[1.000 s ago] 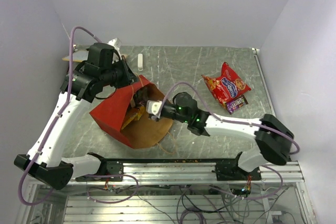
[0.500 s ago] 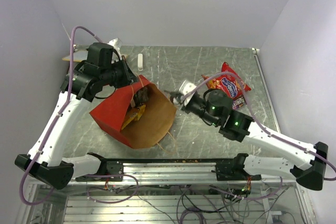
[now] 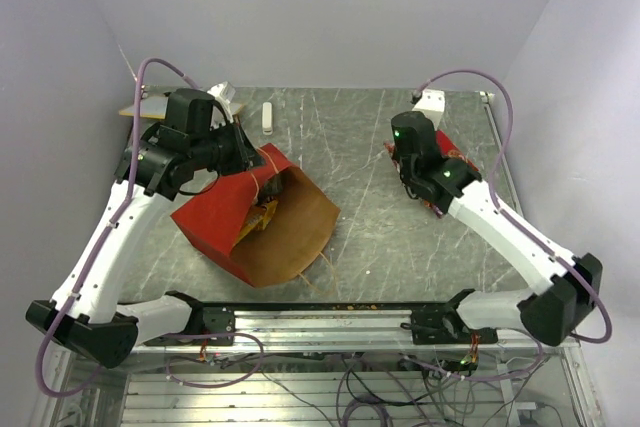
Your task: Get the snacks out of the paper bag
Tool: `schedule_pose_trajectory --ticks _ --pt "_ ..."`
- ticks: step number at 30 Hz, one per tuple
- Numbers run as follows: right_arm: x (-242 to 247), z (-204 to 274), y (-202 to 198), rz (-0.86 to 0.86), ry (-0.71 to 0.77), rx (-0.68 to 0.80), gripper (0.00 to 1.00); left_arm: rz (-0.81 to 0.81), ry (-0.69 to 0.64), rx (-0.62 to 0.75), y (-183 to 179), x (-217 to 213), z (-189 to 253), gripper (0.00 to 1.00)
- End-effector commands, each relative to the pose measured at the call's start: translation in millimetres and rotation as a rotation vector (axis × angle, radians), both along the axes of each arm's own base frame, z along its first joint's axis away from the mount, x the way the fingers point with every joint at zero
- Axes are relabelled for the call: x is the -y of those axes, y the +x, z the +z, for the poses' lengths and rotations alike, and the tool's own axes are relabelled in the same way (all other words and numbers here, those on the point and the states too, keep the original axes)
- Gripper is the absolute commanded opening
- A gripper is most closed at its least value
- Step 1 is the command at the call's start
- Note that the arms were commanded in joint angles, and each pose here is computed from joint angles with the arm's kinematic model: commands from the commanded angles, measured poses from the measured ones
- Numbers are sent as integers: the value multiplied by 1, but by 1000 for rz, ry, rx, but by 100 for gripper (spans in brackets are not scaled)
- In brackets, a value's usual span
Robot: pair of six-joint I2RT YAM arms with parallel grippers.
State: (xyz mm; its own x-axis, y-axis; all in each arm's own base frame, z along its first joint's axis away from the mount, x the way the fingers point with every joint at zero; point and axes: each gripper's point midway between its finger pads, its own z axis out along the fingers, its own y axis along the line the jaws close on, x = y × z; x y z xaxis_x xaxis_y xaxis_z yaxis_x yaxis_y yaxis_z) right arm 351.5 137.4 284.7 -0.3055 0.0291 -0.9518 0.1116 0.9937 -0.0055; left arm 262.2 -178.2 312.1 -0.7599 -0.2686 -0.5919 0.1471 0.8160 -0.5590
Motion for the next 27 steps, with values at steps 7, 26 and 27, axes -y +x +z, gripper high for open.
schedule_pose_trajectory --ticks 7,26,27 --pt "137 -80 -55 -695 202 -285 0 -53 -45 16 0 9 7 7" --pt "245 -191 -58 -1223 382 -626 0 -34 -52 24 -1 7 11 7" --pt "248 -197 -55 -1223 388 -648 0 -28 -53 26 -1 6 11 7"
